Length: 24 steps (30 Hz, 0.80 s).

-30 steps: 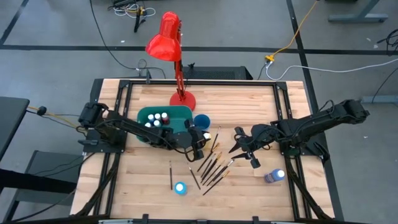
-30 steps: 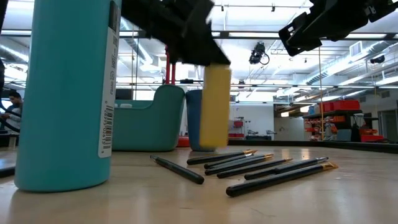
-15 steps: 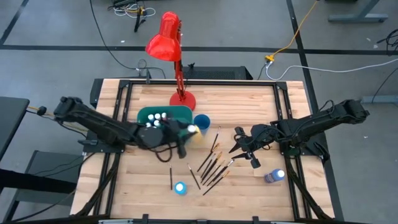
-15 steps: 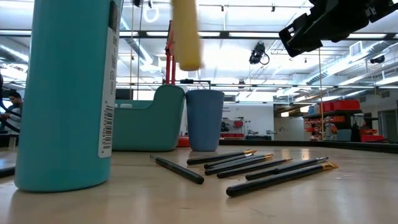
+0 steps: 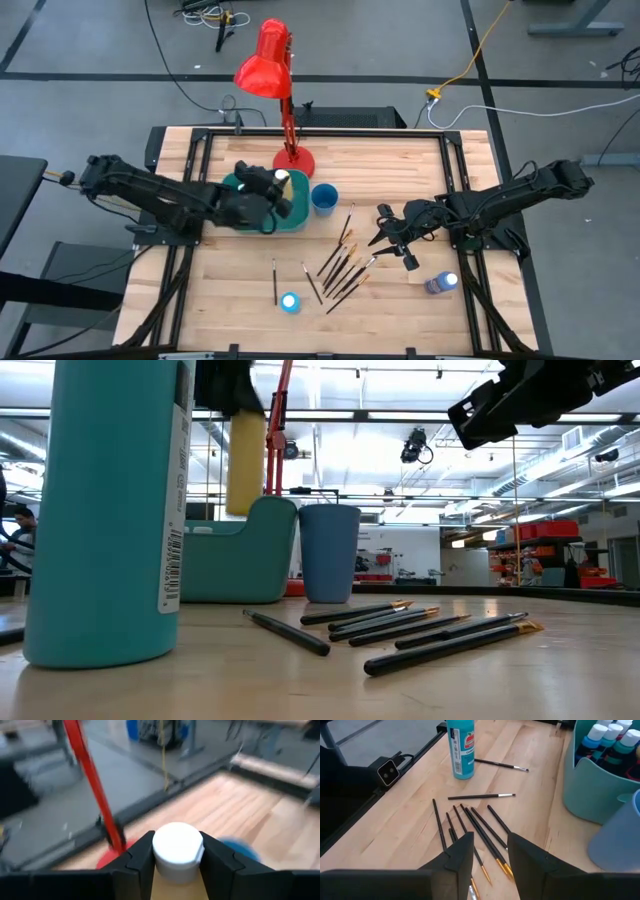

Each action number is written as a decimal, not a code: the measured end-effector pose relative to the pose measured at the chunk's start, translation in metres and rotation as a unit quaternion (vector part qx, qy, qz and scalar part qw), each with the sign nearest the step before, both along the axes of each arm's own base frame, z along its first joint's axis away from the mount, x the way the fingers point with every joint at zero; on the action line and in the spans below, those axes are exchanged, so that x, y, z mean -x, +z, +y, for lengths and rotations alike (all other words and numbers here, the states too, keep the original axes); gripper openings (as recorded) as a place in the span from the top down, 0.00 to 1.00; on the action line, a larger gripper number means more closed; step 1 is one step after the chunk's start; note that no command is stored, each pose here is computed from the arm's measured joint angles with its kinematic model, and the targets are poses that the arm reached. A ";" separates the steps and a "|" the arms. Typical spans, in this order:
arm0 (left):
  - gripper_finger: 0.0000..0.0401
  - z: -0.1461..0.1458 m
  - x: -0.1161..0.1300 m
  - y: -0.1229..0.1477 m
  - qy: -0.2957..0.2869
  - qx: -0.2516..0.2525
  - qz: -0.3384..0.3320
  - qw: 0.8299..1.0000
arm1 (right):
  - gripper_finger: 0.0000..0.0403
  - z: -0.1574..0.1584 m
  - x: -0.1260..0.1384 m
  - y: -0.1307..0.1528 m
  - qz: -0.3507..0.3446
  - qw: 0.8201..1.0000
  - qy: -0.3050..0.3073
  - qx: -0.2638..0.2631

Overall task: Pick & Place Paint Supplies
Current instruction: Put the yellow paint bottle into the green bin

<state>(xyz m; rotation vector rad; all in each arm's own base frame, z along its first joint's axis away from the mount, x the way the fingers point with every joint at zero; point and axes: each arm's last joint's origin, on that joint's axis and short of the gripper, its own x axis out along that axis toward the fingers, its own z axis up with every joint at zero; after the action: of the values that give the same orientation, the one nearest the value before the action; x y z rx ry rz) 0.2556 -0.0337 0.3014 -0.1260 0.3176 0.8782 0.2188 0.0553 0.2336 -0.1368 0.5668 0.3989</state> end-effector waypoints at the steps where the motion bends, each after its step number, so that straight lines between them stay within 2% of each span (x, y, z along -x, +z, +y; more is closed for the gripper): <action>1: 0.67 0.002 -0.003 -0.006 0.008 0.006 0.011 1.000 | 0.68 0.000 0.000 0.000 0.000 1.000 0.000 0.000; 6: 0.64 0.010 -0.025 -0.032 0.041 0.013 0.031 0.999 | 0.68 0.000 0.000 0.000 0.000 1.000 0.000 0.000; 10: 0.67 0.017 -0.037 -0.053 0.071 0.029 0.036 0.996 | 0.68 0.000 0.000 0.000 0.001 1.000 0.000 0.000; 17: 0.67 0.022 -0.039 -0.075 0.133 0.048 0.033 0.989 | 0.68 0.000 0.001 -0.001 0.006 1.000 0.000 0.000; 21: 0.63 0.022 -0.041 -0.080 0.141 0.055 0.026 0.988 | 0.68 0.000 0.001 -0.001 0.009 1.000 -0.001 0.000; 24: 0.66 0.022 -0.041 -0.086 0.152 0.049 0.033 0.987 | 0.68 0.000 0.001 -0.001 0.009 1.000 -0.001 0.001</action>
<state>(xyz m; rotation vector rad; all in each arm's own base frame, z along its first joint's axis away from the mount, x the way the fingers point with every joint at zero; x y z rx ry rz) 0.2966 -0.0117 0.2158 -0.2405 0.4101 1.1713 0.2179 0.0551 0.2322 -0.1338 0.5849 0.3984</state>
